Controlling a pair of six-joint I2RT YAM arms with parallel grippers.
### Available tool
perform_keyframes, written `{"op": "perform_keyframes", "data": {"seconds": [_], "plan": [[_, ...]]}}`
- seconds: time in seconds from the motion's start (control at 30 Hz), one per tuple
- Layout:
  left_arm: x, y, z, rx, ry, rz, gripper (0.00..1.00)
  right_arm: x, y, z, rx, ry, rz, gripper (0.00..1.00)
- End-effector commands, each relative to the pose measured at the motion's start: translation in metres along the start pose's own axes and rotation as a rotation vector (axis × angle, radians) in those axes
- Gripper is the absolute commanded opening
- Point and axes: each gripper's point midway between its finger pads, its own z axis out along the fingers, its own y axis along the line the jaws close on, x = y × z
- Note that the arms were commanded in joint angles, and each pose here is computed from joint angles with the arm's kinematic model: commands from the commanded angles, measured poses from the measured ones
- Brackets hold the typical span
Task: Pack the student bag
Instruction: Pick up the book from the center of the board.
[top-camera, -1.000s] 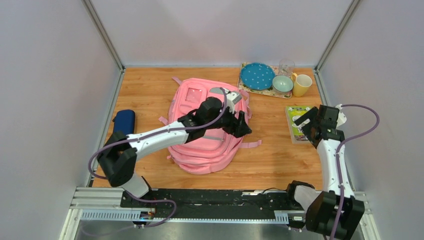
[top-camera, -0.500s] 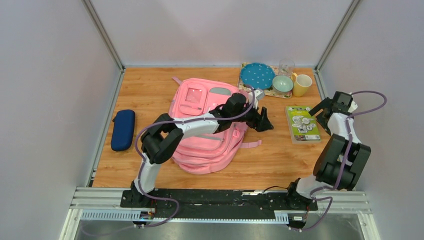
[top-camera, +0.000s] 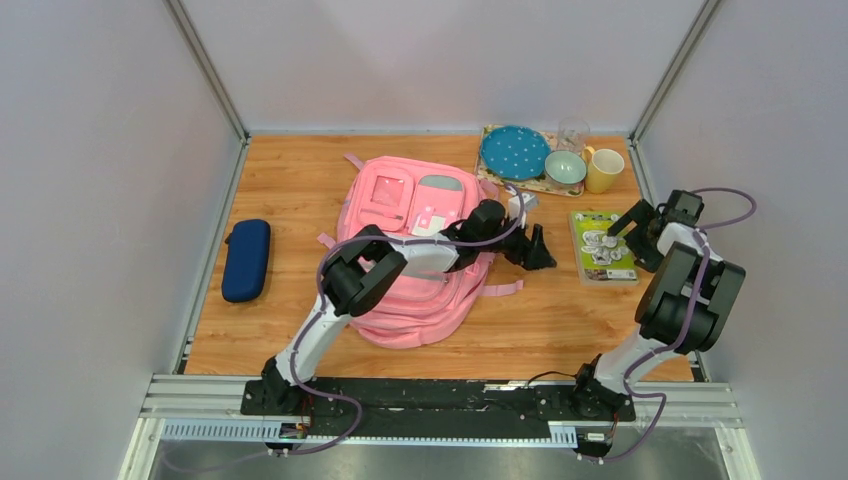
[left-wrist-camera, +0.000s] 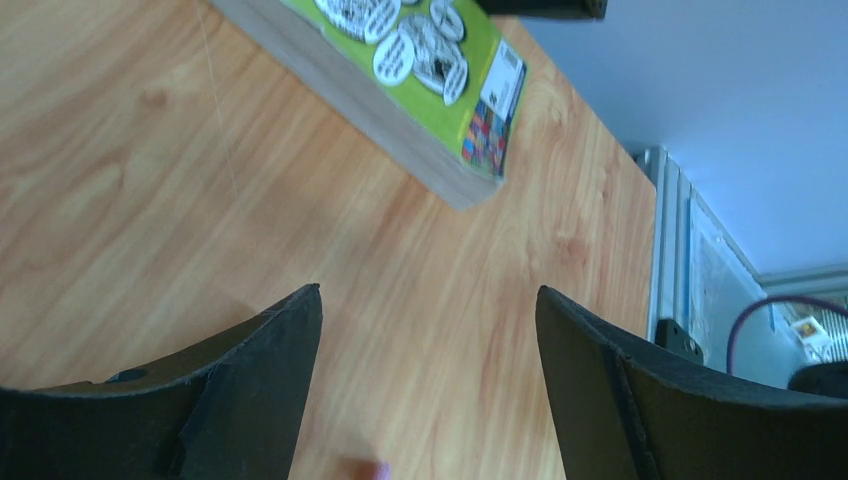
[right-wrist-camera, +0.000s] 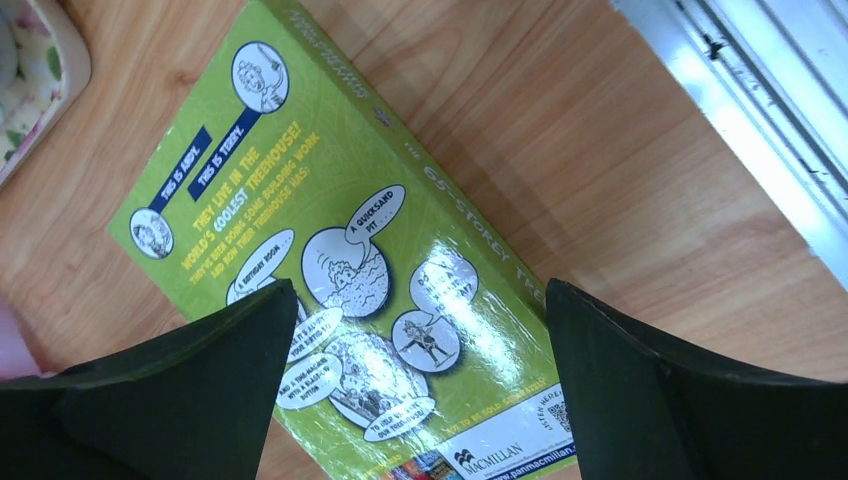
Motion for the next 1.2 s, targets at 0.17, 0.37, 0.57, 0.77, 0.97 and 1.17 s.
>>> {"op": "perform_keyframes", "data": {"seconds": [0.17, 0.37, 0.57, 0.77, 0.97, 1.17], "plan": [[-0.032, 0.004, 0.056, 0.08, -0.106, -0.036, 0.86, 0.034, 0.028, -0.008, -0.212, 0.079, -0.011, 0.95], [-0.024, 0.031, 0.066, 0.053, -0.106, -0.11, 0.86, 0.061, 0.038, -0.014, -0.296, 0.166, 0.023, 0.92], [-0.003, 0.033, 0.069, 0.097, -0.061, -0.185, 0.83, 0.079, 0.046, -0.028, -0.37, 0.193, 0.047, 0.9], [-0.014, -0.002, 0.056, 0.171, -0.034, -0.174, 0.63, 0.092, 0.06, -0.052, -0.478, 0.194, 0.089, 0.76], [-0.006, -0.025, 0.034, 0.188, 0.015, -0.189, 0.49, 0.109, 0.069, -0.079, -0.562, 0.183, 0.117, 0.72], [0.023, -0.037, 0.017, 0.181, 0.112, -0.228, 0.15, 0.126, 0.062, -0.085, -0.553, 0.201, 0.132, 0.72]]}}
